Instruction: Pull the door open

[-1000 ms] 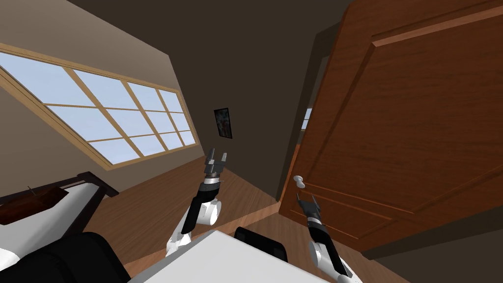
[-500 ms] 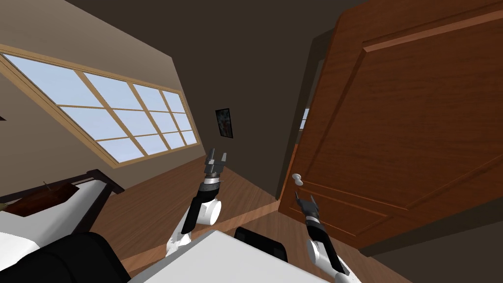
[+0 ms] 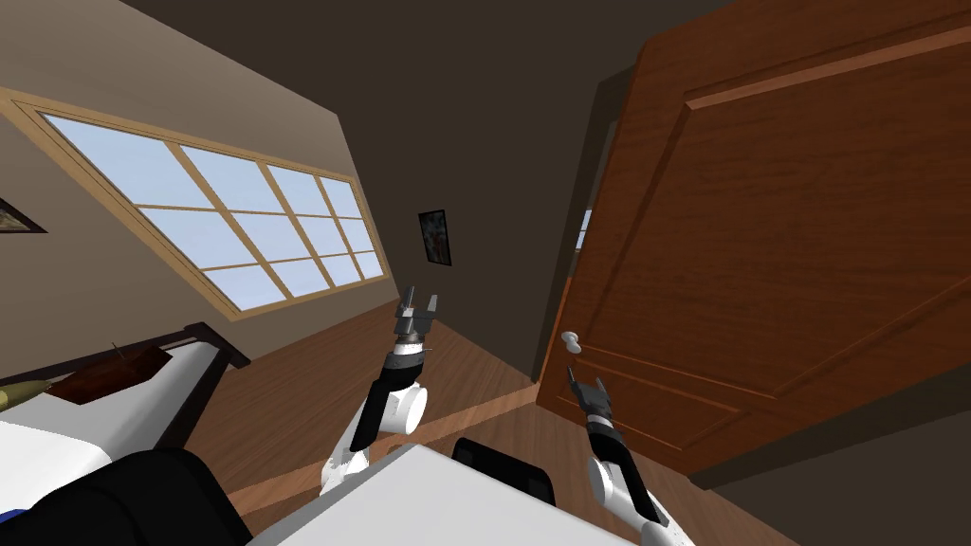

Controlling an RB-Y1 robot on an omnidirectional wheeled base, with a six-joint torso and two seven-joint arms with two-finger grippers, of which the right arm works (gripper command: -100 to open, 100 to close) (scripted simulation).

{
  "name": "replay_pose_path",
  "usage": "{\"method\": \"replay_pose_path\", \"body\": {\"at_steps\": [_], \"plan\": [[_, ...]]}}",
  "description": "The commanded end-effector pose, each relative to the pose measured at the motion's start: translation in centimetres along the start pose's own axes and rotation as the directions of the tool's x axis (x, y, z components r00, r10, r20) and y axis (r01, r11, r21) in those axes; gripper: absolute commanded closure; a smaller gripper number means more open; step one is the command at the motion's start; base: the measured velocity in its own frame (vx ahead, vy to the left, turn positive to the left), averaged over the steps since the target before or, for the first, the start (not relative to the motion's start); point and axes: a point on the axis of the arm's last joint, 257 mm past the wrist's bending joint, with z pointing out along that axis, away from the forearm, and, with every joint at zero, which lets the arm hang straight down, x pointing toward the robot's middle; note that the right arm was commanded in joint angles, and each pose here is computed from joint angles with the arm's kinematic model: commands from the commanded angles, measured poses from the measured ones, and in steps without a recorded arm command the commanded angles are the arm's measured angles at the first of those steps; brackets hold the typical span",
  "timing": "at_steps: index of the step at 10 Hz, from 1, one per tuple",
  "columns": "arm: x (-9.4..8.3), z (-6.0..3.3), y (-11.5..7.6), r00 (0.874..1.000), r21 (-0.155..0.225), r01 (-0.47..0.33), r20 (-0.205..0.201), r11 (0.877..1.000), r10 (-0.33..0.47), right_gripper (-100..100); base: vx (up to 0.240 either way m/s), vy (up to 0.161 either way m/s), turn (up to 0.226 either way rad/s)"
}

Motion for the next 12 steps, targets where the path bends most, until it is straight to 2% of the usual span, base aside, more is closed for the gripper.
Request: {"method": "replay_pose_path", "body": {"at_steps": [1,2,3,5,7,8,10,11,12], "plan": [[0.0,0.00,0.0,1.000,0.000,0.000,0.000,1.000,0.000,-100,-0.021,-0.004,0.003],[-0.1,-0.37,1.9,1.000,-0.021,-0.006,0.001,1.000,0.006,-100,0.113,0.026,0.133],[-0.2,-0.48,2.5,1.000,-0.027,-0.006,0.001,1.000,0.006,-100,0.184,0.041,0.116],[-0.2,-1.02,5.0,1.000,-0.055,-0.007,0.001,0.998,0.007,-100,0.204,0.023,0.150],[-0.2,-1.02,5.0,1.000,-0.055,-0.007,0.001,0.998,0.007,-100,0.095,0.004,0.005],[-0.2,-1.45,6.9,1.000,-0.075,-0.007,0.001,0.997,0.007,-100,0.105,0.012,0.140],[-0.2,-1.89,8.7,1.000,-0.095,-0.007,-0.001,0.995,0.007,-100,0.178,-0.020,0.121],[-0.1,-1.81,8.2,1.000,-0.088,-0.007,-0.001,0.996,0.007,-100,0.068,-0.017,0.014],[-0.1,-1.81,8.2,1.000,-0.088,-0.007,-0.001,0.996,0.007,100,-0.009,-0.002,-0.029]]}}
